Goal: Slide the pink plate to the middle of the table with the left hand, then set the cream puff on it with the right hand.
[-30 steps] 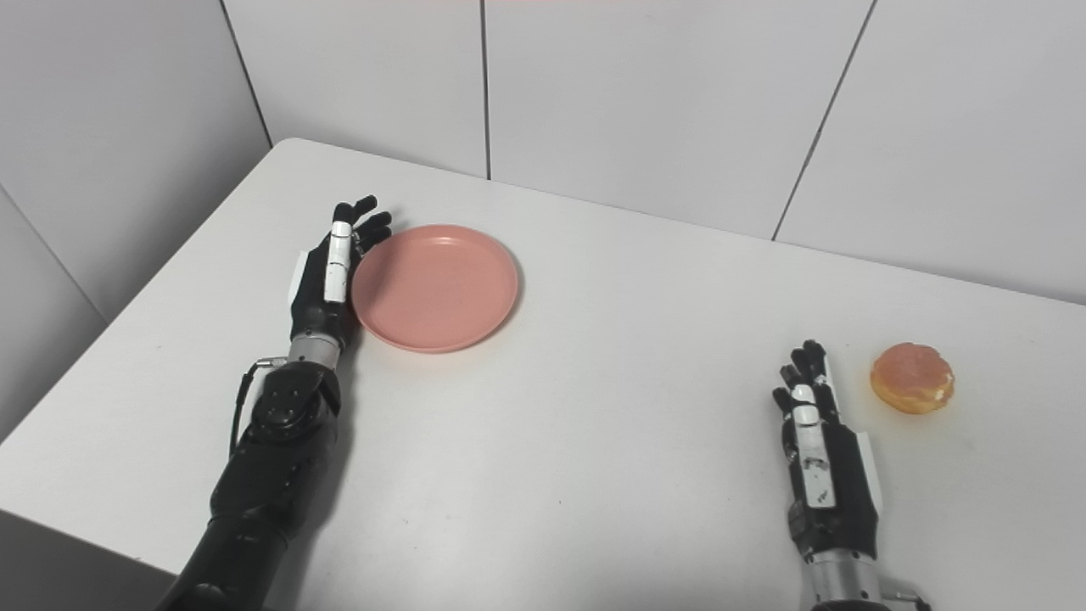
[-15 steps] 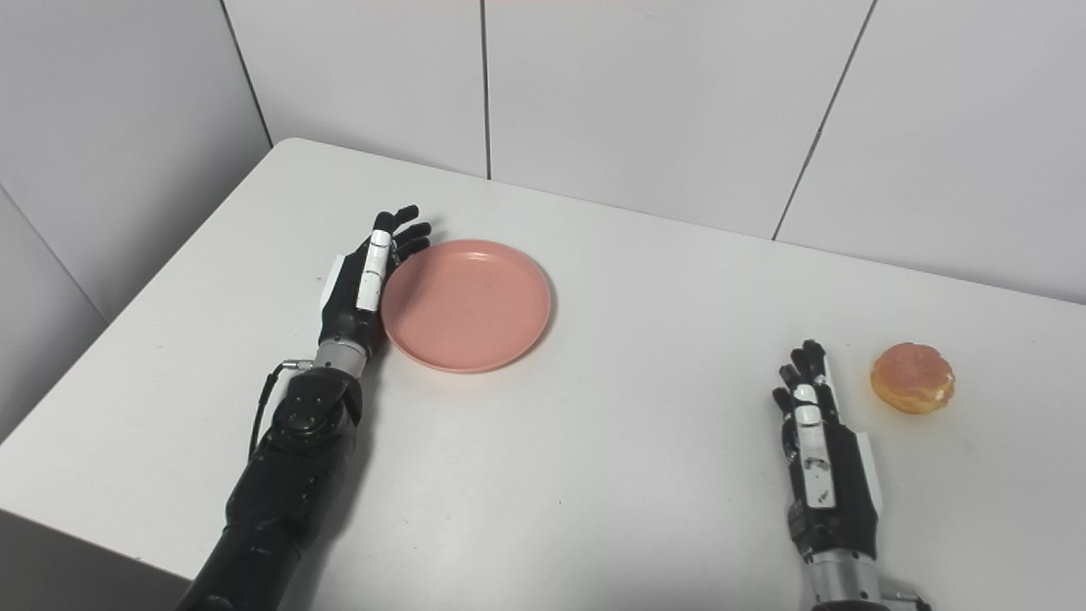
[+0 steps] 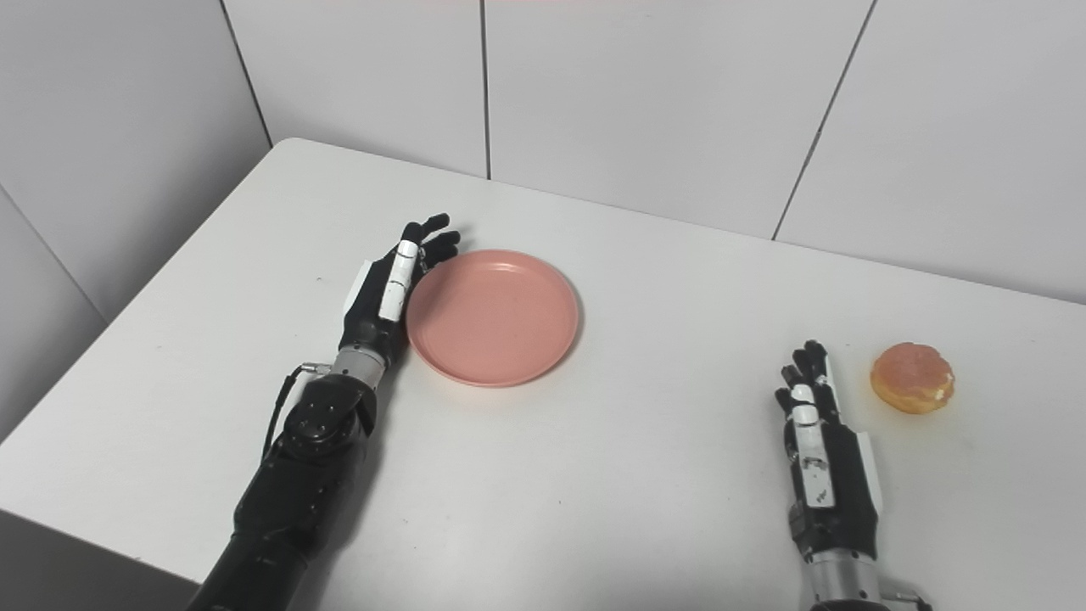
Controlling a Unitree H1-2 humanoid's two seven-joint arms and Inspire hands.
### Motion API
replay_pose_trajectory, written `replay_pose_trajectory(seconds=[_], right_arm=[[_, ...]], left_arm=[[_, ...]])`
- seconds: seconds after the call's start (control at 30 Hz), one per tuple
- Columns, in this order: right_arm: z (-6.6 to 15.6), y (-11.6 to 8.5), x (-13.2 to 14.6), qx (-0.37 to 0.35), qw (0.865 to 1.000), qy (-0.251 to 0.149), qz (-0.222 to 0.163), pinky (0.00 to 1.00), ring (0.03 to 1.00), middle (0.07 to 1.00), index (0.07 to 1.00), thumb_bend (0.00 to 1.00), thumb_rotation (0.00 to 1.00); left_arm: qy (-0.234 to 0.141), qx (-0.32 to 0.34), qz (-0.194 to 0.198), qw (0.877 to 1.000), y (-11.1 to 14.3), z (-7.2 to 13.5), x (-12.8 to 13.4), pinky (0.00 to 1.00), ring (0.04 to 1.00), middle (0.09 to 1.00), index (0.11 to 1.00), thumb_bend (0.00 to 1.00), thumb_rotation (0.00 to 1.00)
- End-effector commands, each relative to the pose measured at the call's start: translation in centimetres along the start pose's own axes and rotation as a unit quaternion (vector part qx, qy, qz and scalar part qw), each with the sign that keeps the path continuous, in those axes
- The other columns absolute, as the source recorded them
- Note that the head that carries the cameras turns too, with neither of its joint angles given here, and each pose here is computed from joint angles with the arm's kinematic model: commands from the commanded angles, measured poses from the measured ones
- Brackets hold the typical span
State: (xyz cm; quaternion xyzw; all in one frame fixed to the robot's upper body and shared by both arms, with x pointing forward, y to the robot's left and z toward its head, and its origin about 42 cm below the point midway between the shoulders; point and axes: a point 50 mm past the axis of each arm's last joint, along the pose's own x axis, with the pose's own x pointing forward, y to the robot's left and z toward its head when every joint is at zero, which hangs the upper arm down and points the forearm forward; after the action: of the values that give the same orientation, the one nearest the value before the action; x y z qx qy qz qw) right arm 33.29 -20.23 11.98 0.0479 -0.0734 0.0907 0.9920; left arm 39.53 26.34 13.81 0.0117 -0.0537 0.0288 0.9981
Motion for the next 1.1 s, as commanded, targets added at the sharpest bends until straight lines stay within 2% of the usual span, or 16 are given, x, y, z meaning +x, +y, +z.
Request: replay_pose_trajectory(seconds=[0.0, 0.13, 0.33, 0.53, 0.7, 0.87, 1.07], right_arm=[[0.6, 0.4, 0.2, 0.001, 1.0, -0.024, 0.002, 1.0, 0.991, 1.0, 1.0, 0.6, 0.87], [0.5, 0.8, 0.3, 0.0, 1.0, -0.022, 0.001, 1.0, 0.988, 0.999, 1.0, 0.61, 0.88], [0.5, 1.6, 0.4, 0.009, 1.0, -0.017, -0.003, 1.0, 0.984, 0.994, 1.0, 0.62, 0.86], [0.3, 2.4, 0.5, -0.005, 1.0, -0.019, -0.008, 1.0, 0.98, 0.995, 1.0, 0.55, 0.92], [0.2, 3.2, 0.6, 0.003, 1.0, -0.012, -0.016, 1.0, 0.968, 0.989, 0.989, 0.56, 0.88], [0.0, 3.9, 1.0, 0.011, 1.0, -0.013, -0.019, 1.0, 0.967, 0.983, 0.979, 0.55, 0.84], [-0.1, 4.8, 1.5, 0.013, 0.999, -0.013, -0.028, 1.0, 0.963, 0.973, 0.965, 0.6, 0.81]], left_arm=[[-0.011, -0.002, -0.025, 1.0, -1.5, 0.7, 0.1, 0.82, 0.84, 0.833, 0.824, 0.72, 1.0], [0.003, -0.041, -0.03, 0.999, -2.2, 0.6, -0.2, 0.81, 0.834, 0.83, 0.823, 0.71, 1.0], [0.013, -0.04, -0.04, 0.998, -2.4, 0.6, -0.7, 0.8, 0.827, 0.82, 0.82, 0.72, 1.0], [0.019, -0.049, -0.052, 0.997, -2.7, 0.0, -1.3, 0.81, 0.839, 0.829, 0.827, 0.72, 1.0], [0.035, -0.058, -0.073, 0.995, -3.4, -0.8, -2.1, 0.82, 0.853, 0.853, 0.841, 0.71, 1.0], [0.034, -0.051, -0.08, 0.995, -3.5, -1.2, -2.6, 0.83, 0.852, 0.849, 0.832, 0.72, 1.0], [0.039, -0.051, -0.093, 0.994, -3.9, -1.3, -3.6, 0.83, 0.863, 0.86, 0.838, 0.73, 1.0]])
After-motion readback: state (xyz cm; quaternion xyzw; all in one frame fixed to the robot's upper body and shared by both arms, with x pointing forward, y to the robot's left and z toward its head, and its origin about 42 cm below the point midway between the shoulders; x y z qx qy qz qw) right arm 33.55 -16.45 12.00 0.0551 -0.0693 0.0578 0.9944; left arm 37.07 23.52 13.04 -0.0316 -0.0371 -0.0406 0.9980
